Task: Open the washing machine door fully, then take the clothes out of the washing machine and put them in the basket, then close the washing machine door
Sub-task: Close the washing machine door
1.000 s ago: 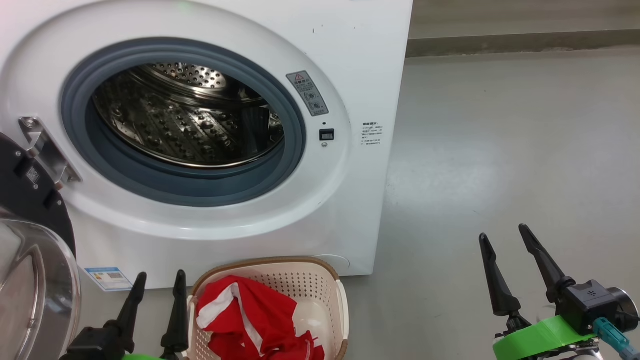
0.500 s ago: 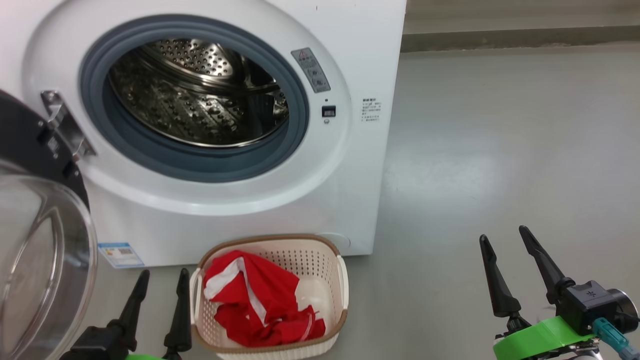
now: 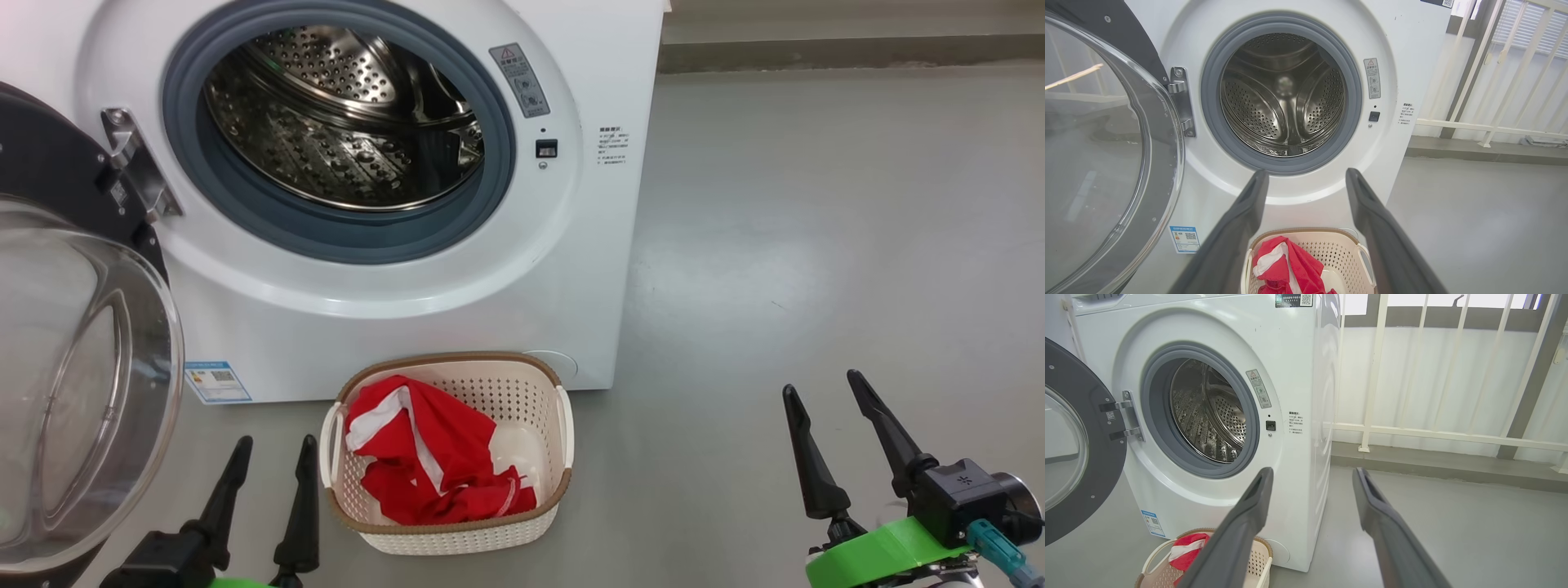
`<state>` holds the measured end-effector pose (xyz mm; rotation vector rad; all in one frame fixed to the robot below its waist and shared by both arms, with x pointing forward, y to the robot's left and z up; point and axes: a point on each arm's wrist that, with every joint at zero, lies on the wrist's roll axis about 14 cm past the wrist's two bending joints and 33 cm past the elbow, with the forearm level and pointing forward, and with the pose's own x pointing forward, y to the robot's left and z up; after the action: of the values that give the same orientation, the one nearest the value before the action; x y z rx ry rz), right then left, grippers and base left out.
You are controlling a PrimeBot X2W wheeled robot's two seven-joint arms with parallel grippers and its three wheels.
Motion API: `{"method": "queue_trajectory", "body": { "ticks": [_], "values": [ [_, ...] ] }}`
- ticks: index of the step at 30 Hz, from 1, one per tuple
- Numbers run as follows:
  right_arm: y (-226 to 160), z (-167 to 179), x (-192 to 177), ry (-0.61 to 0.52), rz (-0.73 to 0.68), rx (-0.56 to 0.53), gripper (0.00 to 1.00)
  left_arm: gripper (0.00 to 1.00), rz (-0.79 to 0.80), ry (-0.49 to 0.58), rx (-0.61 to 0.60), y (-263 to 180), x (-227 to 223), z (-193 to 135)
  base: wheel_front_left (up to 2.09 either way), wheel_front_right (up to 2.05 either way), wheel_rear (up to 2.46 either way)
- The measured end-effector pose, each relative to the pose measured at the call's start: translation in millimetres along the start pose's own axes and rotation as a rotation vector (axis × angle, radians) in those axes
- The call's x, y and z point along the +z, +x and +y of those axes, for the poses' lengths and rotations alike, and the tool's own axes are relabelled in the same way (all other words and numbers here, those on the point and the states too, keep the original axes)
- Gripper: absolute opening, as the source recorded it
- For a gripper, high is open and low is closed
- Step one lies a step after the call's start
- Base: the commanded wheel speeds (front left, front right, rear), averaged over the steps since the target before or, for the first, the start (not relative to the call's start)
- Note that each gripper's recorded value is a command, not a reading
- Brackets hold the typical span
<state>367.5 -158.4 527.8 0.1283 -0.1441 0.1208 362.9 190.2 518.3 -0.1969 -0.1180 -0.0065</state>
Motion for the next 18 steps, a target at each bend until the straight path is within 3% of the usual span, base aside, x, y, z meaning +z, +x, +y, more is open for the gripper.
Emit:
{"method": "queue_trajectory", "body": {
  "ticks": [18],
  "values": [
    [9, 17, -5, 0.01, 0.012, 0.054, 1.0, 1.0, -0.028, 0.027, 0.063, -11, 10, 16, 0.0, 0.0, 0.0]
  ]
}}
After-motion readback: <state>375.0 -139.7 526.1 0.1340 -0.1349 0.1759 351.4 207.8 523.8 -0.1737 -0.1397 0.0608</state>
